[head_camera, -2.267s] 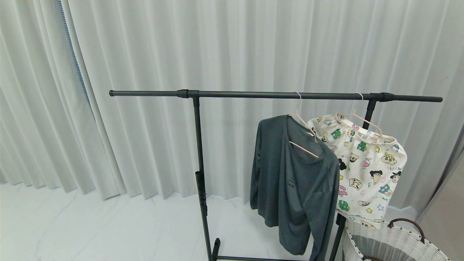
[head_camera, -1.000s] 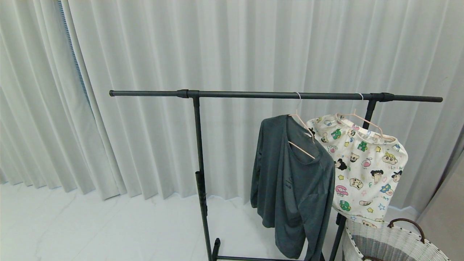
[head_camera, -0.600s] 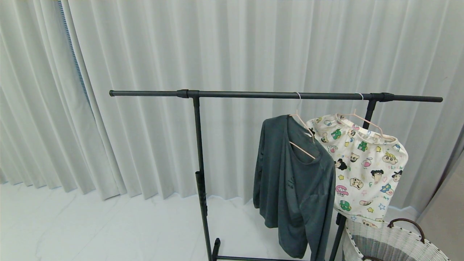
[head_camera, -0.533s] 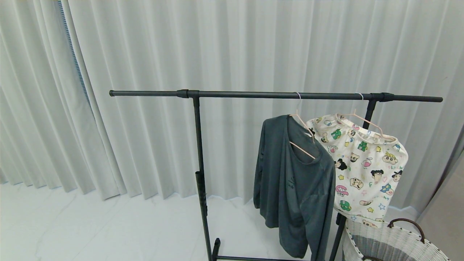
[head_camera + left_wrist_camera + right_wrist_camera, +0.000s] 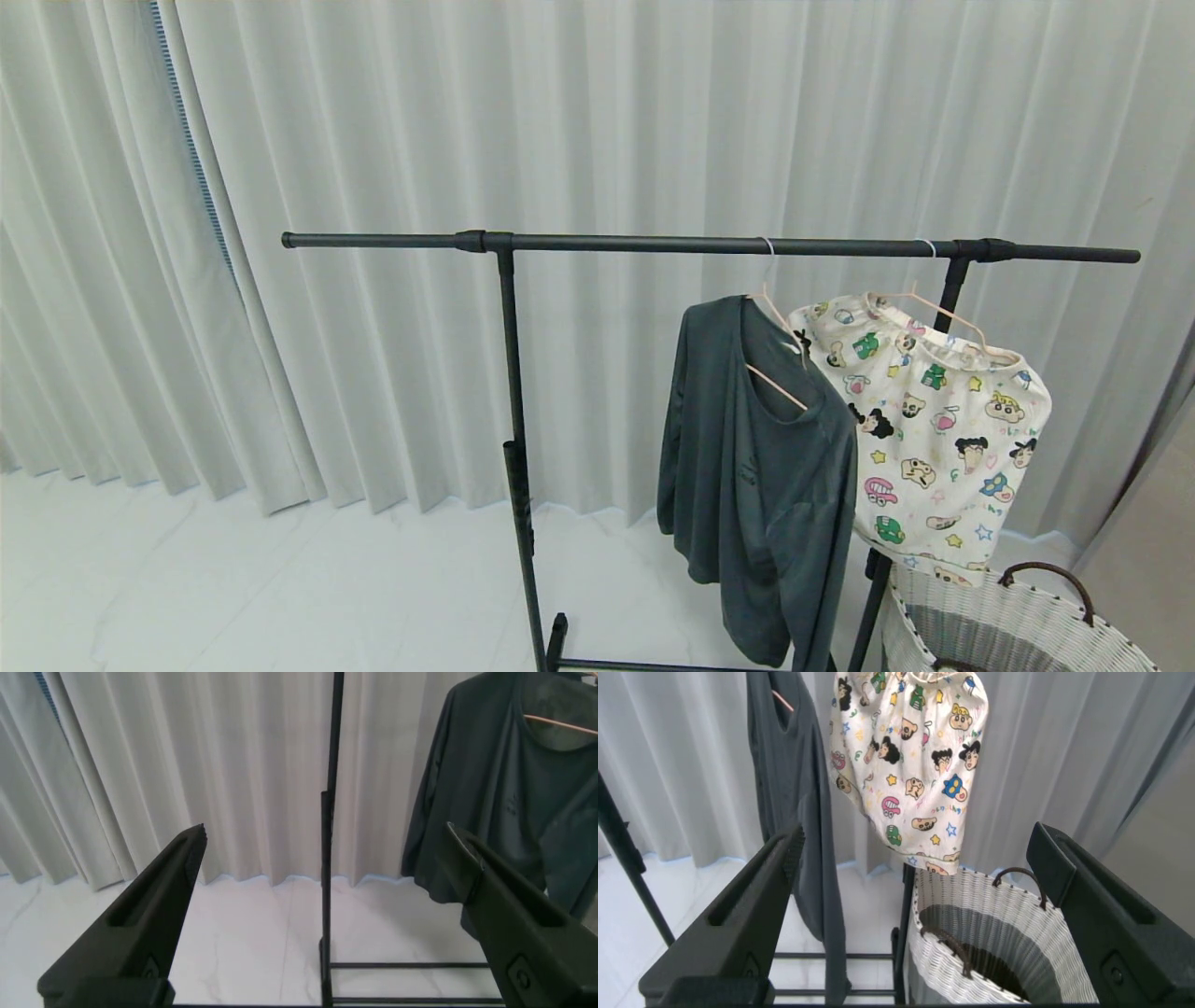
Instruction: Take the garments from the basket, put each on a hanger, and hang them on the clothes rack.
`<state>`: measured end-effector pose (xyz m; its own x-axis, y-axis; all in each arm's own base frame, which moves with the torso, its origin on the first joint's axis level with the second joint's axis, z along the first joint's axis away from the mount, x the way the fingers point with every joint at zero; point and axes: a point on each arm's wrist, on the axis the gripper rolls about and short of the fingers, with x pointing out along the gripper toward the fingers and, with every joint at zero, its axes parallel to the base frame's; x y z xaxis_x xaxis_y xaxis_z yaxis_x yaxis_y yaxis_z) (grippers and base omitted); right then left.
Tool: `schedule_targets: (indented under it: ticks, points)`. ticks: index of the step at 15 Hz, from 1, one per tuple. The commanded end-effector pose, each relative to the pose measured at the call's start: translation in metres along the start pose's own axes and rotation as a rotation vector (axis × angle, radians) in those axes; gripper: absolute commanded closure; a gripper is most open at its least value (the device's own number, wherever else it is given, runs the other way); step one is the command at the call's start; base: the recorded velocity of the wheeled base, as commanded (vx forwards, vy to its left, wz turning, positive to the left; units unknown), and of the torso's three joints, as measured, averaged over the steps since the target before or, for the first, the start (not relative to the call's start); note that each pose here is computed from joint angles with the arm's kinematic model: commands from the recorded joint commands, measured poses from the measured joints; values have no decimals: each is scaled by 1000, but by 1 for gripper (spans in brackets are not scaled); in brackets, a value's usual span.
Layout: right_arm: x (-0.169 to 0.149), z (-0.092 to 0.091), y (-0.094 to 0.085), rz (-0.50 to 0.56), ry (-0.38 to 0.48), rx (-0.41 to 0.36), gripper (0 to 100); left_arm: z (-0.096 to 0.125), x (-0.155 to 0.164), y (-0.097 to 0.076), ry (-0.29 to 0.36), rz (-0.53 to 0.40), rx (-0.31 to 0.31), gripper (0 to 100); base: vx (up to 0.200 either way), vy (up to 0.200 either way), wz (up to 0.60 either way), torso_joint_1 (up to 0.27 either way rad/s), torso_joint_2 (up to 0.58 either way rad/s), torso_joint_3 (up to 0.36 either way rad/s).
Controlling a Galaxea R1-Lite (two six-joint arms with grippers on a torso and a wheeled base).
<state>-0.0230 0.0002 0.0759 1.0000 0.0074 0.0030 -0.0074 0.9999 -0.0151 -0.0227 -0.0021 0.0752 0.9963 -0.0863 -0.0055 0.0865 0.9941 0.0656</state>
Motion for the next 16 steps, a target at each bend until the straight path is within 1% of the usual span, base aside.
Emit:
schedule_targets:
  ticks: [1, 16]
  points:
    - [0, 0, 0, 0, 1, 0, 0, 0, 0, 0, -2, 1, 0, 0, 0, 0, 0, 0, 0, 0]
    - [0, 0, 0, 0, 1, 0, 0, 0, 0, 0, -2, 1, 0, 0, 0, 0, 0, 0, 0, 0]
